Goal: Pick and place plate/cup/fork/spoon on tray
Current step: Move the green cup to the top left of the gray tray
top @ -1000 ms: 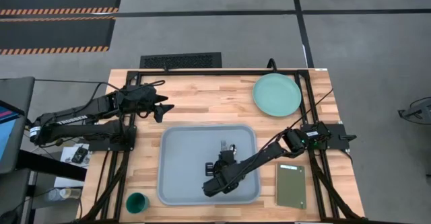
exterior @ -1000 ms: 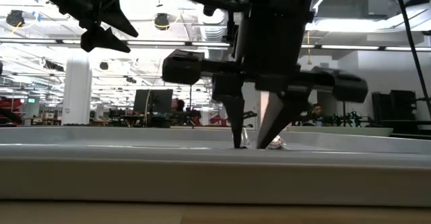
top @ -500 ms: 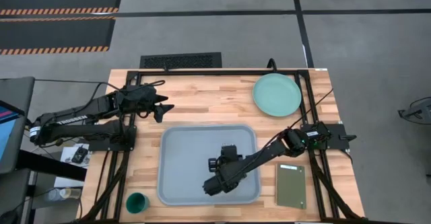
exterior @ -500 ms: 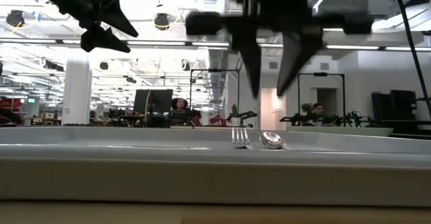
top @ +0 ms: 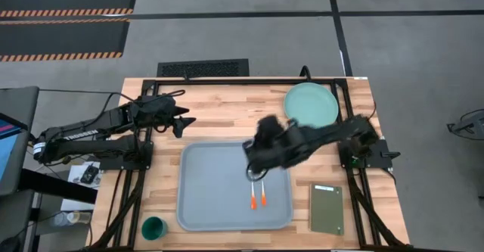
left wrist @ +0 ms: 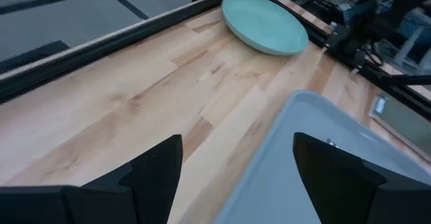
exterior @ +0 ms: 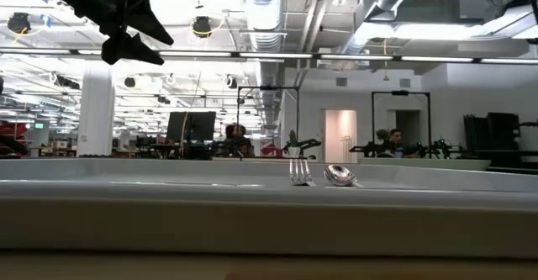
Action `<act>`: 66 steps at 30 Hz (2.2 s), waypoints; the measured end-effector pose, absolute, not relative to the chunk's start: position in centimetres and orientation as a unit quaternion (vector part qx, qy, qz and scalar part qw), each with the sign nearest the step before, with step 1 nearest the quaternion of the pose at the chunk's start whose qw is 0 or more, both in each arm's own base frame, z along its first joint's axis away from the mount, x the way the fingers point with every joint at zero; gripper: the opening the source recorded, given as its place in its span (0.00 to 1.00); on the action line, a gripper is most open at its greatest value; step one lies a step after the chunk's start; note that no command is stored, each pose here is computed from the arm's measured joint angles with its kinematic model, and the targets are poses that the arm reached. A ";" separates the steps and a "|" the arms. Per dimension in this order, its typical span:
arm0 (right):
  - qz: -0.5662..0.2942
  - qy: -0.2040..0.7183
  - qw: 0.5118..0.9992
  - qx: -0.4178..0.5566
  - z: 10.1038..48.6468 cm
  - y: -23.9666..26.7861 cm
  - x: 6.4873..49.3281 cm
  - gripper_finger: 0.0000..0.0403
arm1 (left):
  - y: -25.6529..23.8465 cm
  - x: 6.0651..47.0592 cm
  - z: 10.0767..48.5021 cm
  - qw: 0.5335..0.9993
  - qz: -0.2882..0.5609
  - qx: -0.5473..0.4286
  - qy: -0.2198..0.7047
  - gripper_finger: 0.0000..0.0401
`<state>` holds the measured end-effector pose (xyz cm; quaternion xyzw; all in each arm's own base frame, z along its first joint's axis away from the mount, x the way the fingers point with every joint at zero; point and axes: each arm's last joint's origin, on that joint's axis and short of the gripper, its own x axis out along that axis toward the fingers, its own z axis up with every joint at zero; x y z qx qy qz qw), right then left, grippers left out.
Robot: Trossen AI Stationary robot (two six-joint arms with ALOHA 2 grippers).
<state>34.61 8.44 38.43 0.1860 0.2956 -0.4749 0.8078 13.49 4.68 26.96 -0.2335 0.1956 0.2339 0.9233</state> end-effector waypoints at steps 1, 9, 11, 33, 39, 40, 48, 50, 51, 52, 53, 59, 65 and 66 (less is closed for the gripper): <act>-0.471 0.292 0.813 0.179 39.4 7.9 33.9 0.37 | 4.7 13.5 27.0 0.924 0.229 -0.235 0.196 0.67; -0.479 0.209 0.833 0.179 46.6 3.1 26.5 0.37 | 4.6 13.5 27.0 0.921 0.221 -0.254 0.195 0.67; -0.485 0.197 0.833 0.182 47.5 2.2 24.8 0.37 | 4.6 13.5 27.0 0.921 0.220 -0.254 0.195 0.67; -0.562 0.224 0.734 0.308 30.1 3.2 16.0 0.35 | -2.1 11.7 25.0 0.755 -0.156 -0.435 0.465 0.67; -0.548 0.212 0.742 0.321 27.5 4.3 16.5 0.34 | -5.3 11.1 25.1 0.723 -0.166 -0.434 0.512 0.67; -0.546 0.212 0.744 0.323 27.3 4.4 16.5 0.34 | -5.8 10.9 25.1 0.725 -0.162 -0.427 0.516 0.67; -0.536 0.192 0.752 0.332 26.4 4.6 16.9 0.34 | -8.7 9.8 24.3 0.747 -0.119 -0.368 0.541 0.67; -0.534 0.184 0.754 0.335 26.2 4.6 17.0 0.34 | -9.4 9.5 24.1 0.744 -0.117 -0.363 0.549 0.67; -0.532 0.179 0.756 0.336 26.2 4.6 17.1 0.34 | -9.8 9.3 24.0 0.739 -0.118 -0.362 0.557 0.67; -0.528 0.175 0.760 0.335 26.3 4.7 17.2 0.34 | -10.1 9.2 23.9 0.734 -0.116 -0.360 0.564 0.67; -0.523 0.175 0.765 0.332 26.3 4.8 17.3 0.34 | -10.5 9.0 23.8 0.728 -0.115 -0.358 0.574 0.67; -0.492 0.179 0.788 0.323 26.5 5.1 18.1 0.34 | -13.1 7.8 22.6 0.694 -0.107 -0.329 0.632 0.67; -0.488 0.182 0.793 0.317 26.5 5.2 18.2 0.33 | -15.6 7.5 21.2 0.689 -0.089 -0.310 0.649 0.67; -0.488 0.182 0.793 0.316 26.5 5.2 18.2 0.33 | -16.0 7.6 20.9 0.689 -0.083 -0.309 0.650 0.67</act>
